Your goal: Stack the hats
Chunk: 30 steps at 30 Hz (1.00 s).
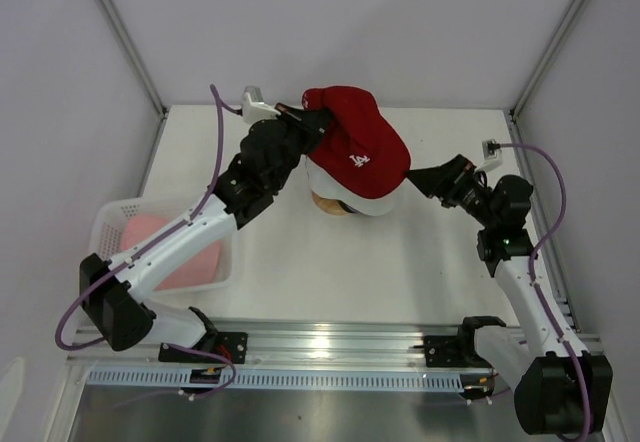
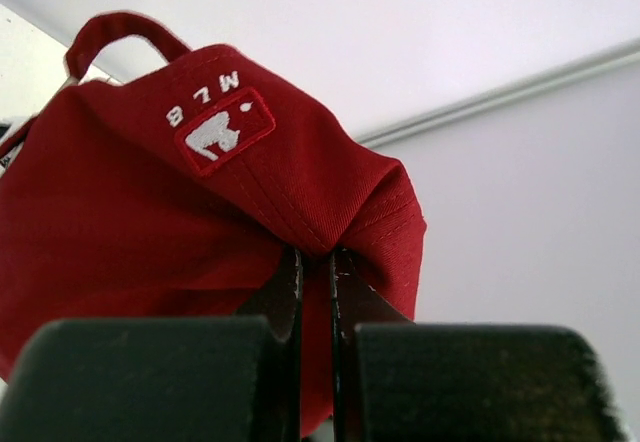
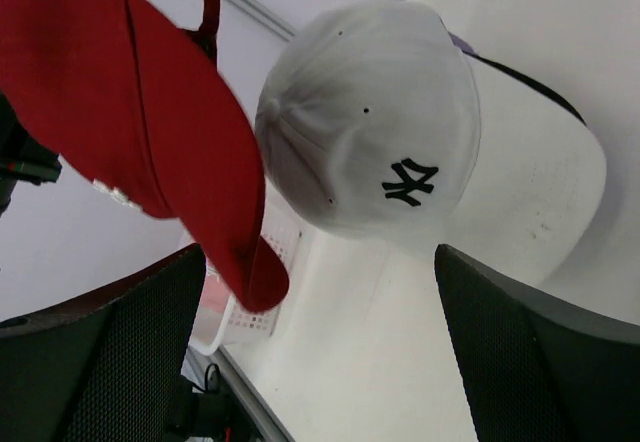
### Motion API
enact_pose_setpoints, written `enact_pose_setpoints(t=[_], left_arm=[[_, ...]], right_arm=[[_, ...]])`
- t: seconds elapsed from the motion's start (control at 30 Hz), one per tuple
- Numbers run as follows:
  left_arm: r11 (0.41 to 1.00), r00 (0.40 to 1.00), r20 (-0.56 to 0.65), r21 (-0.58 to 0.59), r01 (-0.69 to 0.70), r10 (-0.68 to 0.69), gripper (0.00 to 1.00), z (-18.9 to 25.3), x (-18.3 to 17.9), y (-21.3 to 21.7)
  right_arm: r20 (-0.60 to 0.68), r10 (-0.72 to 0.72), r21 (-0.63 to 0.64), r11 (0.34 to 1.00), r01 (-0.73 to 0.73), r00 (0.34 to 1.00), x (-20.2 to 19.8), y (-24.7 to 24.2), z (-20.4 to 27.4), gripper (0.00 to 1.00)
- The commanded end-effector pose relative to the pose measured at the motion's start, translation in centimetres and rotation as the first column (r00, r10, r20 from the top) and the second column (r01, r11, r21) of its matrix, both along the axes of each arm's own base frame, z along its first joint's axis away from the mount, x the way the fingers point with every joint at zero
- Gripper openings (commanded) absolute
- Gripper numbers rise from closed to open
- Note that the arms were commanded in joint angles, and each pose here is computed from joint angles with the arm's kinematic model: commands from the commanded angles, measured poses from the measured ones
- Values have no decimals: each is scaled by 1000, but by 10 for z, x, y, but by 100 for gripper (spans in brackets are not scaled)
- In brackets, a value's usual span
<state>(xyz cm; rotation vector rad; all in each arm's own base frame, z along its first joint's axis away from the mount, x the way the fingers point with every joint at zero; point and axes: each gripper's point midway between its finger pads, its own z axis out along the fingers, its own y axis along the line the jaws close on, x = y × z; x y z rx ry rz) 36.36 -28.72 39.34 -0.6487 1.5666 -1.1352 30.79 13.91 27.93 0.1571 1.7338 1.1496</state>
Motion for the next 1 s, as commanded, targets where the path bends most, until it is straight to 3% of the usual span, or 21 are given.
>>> enact_pose_setpoints(t=[0.0, 0.23, 0.33, 0.37, 0.47, 0.5, 0.53, 0.57, 0.63, 0.67, 0.7, 0.87, 0.97], left_arm=[[986, 997, 8, -150, -71, 73, 1, 34, 7, -1], [985, 997, -61, -161, -63, 54, 1, 20, 12, -23], [984, 996, -79, -166, -64, 51, 1, 16, 13, -27], [984, 996, -82, -167, -60, 46, 1, 15, 12, -28], [985, 996, -81, -164, -52, 39, 1, 15, 10, -29], [989, 997, -72, -138, -45, 36, 1, 13, 9, -29], [991, 998, -56, -125, -40, 33, 1, 16, 8, -28], [994, 999, -28, -108, -20, 17, 1, 21, 4, -28], [1000, 993, 117, -19, 24, -22, 2, 33, -1, -30], [998, 981, 182, 14, 66, -68, 4, 42, -8, -34], [994, 964, 254, 93, 61, -83, 6, 44, -12, -31], [948, 957, 278, 318, -6, -87, 13, 40, -13, -16], [893, 947, 304, 448, -45, -105, 31, 36, -15, -6]], right_arm=[[158, 43, 72, 996, -55, 987, -16, 10, 36, 99], [209, 110, 111, 985, -135, 972, -23, 35, 47, 99], [203, 144, 137, 975, -174, 969, -24, 45, 47, 91], [201, 147, 137, 975, -177, 968, -23, 47, 46, 85], [186, 148, 134, 976, -174, 971, -19, 48, 44, 55], [183, 151, 131, 976, -176, 971, -19, 48, 45, 37], [171, 146, 122, 978, -168, 974, -17, 47, 46, 31], [158, 139, 118, 980, -158, 978, -15, 46, 47, 19], [86, 104, 113, 987, -113, 991, -8, 42, 41, 10], [80, 92, 121, 987, -101, 993, -4, 38, 46, 0], [68, 108, 131, 985, -116, 992, -5, 38, 47, 0], [56, 191, 243, 949, -199, 980, -2, 32, 65, 0], [-4, 235, 268, 937, -226, 972, 9, 34, 57, 0]])
